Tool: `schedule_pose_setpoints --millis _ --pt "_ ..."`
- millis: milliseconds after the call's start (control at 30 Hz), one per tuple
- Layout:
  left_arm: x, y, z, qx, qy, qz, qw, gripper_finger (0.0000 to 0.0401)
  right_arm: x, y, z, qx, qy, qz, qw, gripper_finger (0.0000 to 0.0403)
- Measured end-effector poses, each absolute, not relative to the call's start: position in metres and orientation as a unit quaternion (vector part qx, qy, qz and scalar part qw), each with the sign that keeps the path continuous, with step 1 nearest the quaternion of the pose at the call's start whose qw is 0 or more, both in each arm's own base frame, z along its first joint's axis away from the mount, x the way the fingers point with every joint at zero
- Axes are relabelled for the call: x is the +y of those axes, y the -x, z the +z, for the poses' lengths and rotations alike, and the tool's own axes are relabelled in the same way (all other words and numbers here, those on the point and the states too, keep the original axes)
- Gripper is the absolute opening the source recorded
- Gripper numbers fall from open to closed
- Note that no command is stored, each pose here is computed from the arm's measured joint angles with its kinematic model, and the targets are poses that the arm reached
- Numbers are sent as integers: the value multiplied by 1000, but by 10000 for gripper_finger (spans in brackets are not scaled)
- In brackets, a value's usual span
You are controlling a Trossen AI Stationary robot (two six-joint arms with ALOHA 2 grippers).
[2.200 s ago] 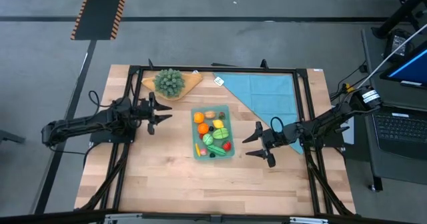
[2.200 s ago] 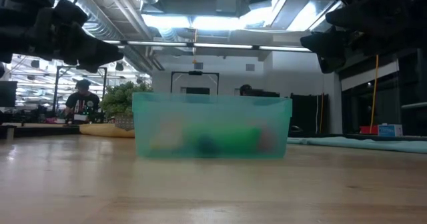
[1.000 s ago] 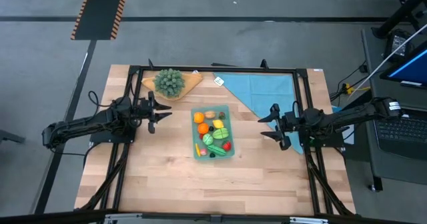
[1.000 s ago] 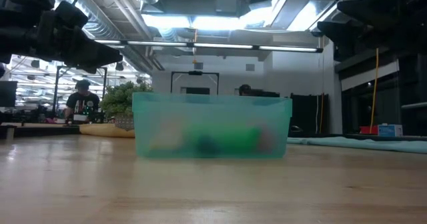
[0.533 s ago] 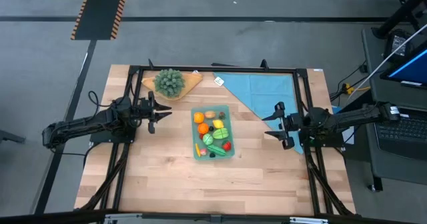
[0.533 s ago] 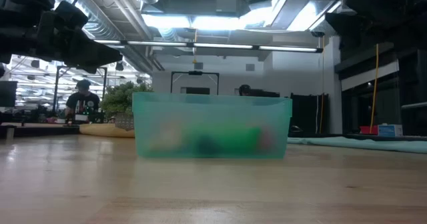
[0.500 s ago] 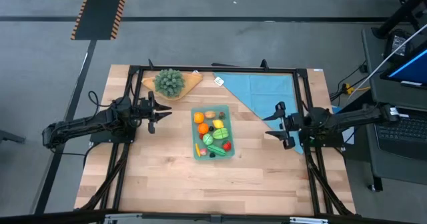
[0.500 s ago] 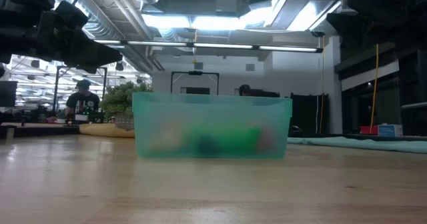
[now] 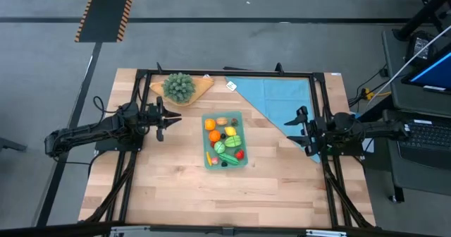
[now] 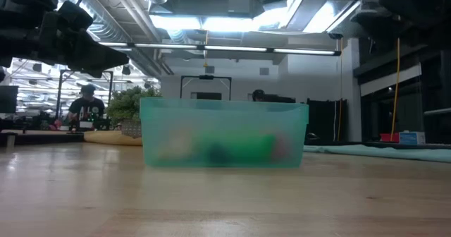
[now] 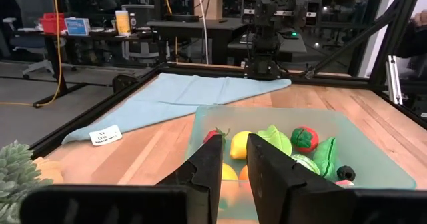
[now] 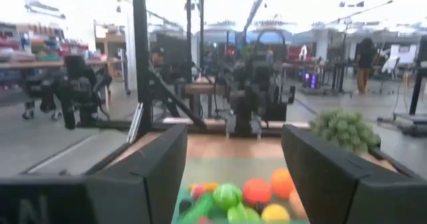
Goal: Pick and placing Produce into tupperware
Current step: Return to Home Position
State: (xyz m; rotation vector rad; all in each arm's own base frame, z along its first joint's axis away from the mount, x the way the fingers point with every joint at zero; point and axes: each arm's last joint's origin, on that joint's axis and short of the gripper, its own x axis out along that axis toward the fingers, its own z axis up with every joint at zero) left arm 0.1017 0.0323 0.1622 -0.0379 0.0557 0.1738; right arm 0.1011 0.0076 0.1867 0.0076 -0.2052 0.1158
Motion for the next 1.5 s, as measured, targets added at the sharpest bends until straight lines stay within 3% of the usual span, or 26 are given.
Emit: schedule_pose_setpoints --millis 1233,1500 --pt "32 -102 162 28 19 87 996 2 7 -99 180 -72 -11 57 996 245" --pt "32 -102 162 28 19 87 996 11 7 -99 180 -72 -11 57 996 245"
